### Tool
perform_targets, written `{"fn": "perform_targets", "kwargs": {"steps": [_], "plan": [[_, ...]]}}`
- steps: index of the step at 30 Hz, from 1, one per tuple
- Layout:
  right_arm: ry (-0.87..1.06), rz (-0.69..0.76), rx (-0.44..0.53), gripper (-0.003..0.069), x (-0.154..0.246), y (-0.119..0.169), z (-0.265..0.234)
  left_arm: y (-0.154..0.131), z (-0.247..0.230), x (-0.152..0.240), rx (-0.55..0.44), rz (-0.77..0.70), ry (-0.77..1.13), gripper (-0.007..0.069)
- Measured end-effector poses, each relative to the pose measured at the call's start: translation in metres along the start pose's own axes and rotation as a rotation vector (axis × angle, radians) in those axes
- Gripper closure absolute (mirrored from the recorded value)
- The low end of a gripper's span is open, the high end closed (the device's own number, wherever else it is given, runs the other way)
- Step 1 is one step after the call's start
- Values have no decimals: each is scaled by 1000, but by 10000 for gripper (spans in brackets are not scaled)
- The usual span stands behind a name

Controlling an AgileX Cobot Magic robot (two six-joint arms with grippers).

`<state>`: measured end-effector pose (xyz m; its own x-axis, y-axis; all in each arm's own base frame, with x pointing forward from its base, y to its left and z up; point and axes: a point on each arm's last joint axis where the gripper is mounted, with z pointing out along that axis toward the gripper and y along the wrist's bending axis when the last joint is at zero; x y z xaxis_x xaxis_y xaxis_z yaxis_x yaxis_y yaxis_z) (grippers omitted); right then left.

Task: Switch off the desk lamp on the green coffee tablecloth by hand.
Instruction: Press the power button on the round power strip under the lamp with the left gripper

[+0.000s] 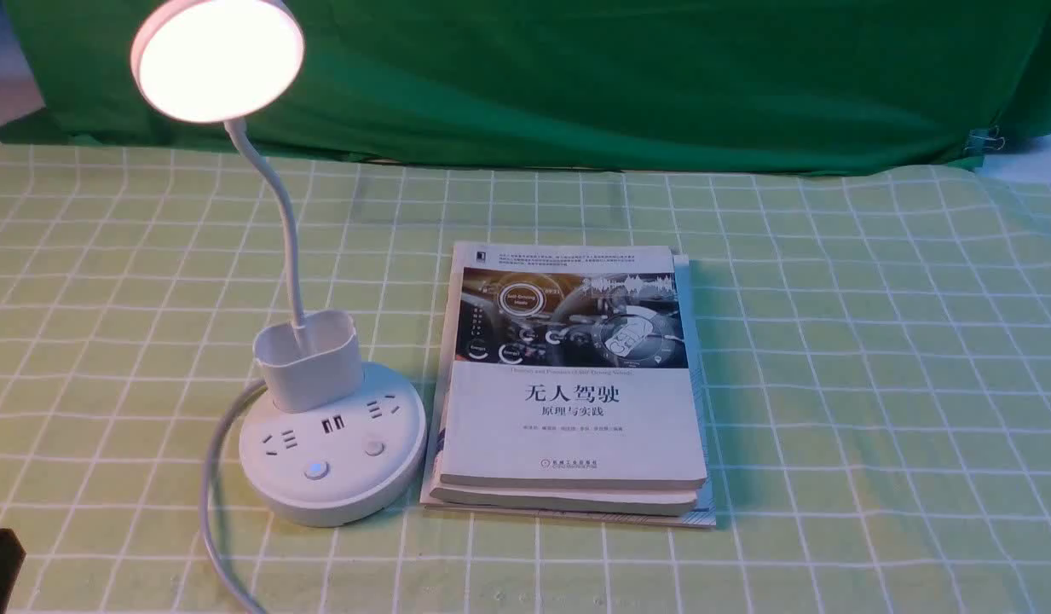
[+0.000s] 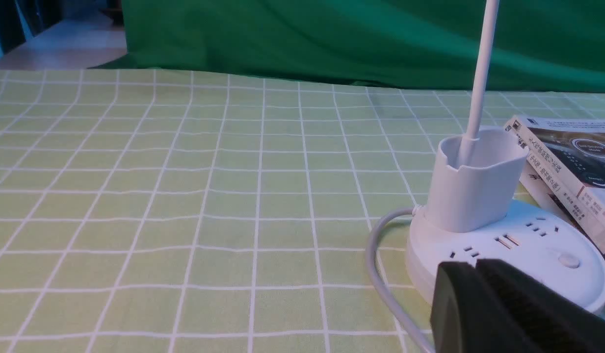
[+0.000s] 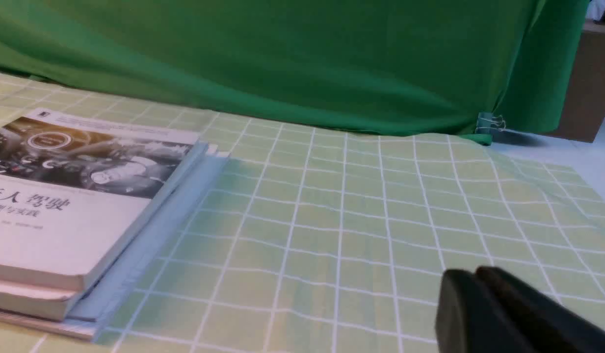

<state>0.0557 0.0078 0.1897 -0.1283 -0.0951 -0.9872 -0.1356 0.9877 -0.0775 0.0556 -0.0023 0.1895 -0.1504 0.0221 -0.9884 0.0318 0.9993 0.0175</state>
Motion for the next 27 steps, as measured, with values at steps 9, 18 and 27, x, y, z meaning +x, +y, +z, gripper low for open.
{"fn": "perform_targets", "kwargs": {"steps": [9,18,27], "plan": [[0,0,0,629,0,0,0,0,0,0,0,0,0,621],[0,0,0,629,0,0,0,0,0,-6,2,-81,-66,621],[0,0,0,629,0,0,0,6,-5,-29,30,-563,-330,621]]}}
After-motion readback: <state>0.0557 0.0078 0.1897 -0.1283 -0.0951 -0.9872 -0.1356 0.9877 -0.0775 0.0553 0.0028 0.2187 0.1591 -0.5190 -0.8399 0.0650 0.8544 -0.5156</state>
